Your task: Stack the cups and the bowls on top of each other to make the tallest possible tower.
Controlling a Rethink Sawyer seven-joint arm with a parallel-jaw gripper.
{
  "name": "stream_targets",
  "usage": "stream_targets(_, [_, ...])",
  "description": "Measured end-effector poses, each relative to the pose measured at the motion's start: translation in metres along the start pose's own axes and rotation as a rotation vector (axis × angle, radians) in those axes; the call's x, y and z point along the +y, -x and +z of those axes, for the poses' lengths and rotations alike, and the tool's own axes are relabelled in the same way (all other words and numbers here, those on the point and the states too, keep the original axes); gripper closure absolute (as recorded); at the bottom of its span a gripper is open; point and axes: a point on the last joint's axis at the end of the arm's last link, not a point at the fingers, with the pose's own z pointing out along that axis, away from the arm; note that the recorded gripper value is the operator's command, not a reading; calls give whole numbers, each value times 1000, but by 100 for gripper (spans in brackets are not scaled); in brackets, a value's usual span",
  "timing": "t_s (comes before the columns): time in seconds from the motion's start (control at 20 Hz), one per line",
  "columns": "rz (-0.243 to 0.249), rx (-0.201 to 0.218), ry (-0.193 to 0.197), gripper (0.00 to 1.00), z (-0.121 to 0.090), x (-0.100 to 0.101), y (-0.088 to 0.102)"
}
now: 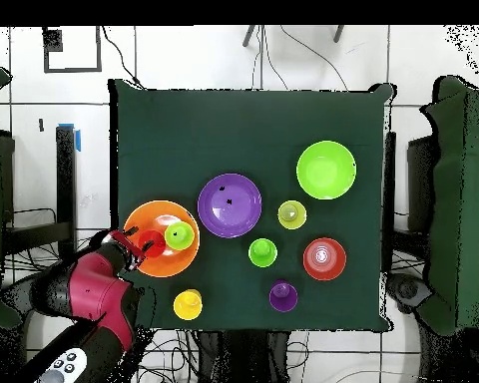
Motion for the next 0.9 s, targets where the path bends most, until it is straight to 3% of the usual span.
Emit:
stream_targets(0.65, [1, 1, 3, 0, -1, 1, 0])
stream_targets(0.9, [7, -1, 28, 0, -14, 8, 3])
